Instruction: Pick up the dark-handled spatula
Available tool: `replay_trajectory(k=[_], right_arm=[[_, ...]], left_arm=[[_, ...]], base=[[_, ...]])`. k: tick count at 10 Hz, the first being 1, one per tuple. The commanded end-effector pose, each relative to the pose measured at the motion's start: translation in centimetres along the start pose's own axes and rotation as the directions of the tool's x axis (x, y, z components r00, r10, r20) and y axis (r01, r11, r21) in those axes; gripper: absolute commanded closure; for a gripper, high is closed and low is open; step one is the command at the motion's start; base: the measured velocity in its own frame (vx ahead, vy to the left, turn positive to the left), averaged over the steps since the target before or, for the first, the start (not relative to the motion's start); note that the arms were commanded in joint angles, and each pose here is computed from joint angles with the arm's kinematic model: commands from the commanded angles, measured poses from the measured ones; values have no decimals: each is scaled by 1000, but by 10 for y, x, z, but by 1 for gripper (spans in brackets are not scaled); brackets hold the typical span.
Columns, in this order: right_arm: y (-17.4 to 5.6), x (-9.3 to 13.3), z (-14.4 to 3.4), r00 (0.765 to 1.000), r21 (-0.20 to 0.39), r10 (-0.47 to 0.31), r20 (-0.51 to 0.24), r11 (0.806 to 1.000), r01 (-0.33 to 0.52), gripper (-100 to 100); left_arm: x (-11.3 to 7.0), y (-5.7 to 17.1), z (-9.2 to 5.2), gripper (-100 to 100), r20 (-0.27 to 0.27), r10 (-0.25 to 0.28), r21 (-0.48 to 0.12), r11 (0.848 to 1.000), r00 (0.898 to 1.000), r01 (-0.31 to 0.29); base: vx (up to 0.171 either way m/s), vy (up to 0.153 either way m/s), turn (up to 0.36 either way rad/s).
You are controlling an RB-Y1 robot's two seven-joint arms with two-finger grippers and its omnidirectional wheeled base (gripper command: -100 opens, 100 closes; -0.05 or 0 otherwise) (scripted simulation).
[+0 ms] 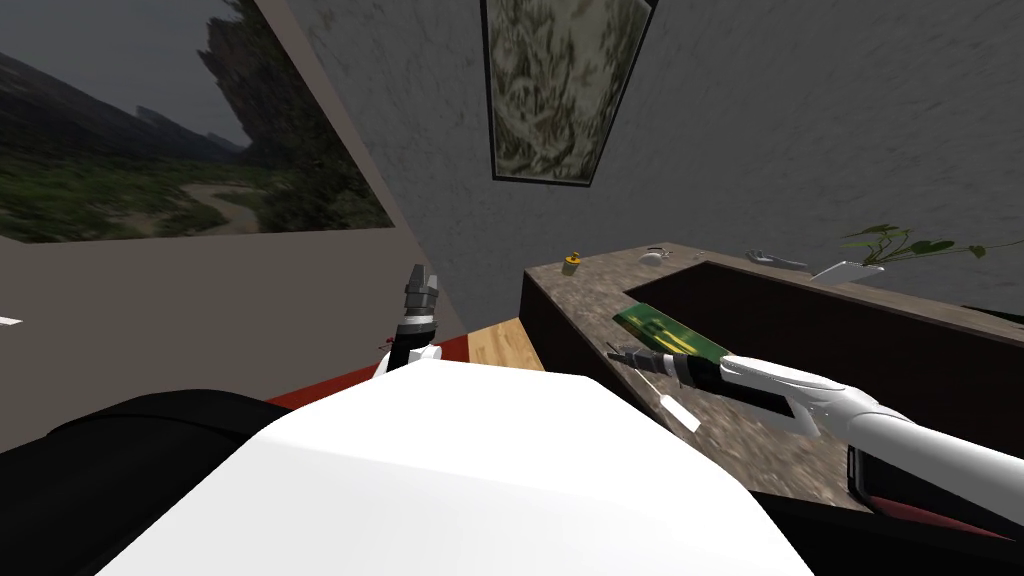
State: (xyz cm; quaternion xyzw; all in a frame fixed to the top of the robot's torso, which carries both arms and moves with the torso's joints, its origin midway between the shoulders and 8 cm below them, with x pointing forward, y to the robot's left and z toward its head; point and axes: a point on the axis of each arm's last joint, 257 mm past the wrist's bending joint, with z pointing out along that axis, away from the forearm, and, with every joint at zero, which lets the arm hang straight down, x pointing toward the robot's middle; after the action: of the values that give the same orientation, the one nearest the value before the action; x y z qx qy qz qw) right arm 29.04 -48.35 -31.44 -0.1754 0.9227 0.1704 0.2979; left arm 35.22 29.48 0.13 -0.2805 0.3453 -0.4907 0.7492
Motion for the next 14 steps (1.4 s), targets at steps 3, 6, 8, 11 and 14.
replay_trajectory(k=[3, 6, 8, 11, 14], right_arm=[[-34, 46, -40, 986, 83, -59, -158, 994, 73, -100], [-47, 87, -68, 958, 107, -81, -276, 988, 114, -100], [-48, 108, -79, 941, 106, -86, -327, 986, 127, -100], [-48, 116, -82, 936, 104, -86, -341, 986, 129, 0], [-59, 112, -76, 942, 92, -104, -318, 986, 140, -100]], left_arm=[[0, 0, 0, 0, 0, 0, 0, 1000, 1000, 0], [0, 0, 0, 0, 0, 0, 0, 1000, 1000, 0], [0, 0, 0, 0, 0, 0, 0, 1000, 1000, 0], [0, 0, 0, 0, 0, 0, 0, 1000, 1000, 0], [0, 0, 0, 0, 0, 0, 0, 1000, 1000, 0]], base=[[51, 1, -28], [56, 10, -45], [35, 2, -50], [15, 4, -22], [-61, 17, 162]])
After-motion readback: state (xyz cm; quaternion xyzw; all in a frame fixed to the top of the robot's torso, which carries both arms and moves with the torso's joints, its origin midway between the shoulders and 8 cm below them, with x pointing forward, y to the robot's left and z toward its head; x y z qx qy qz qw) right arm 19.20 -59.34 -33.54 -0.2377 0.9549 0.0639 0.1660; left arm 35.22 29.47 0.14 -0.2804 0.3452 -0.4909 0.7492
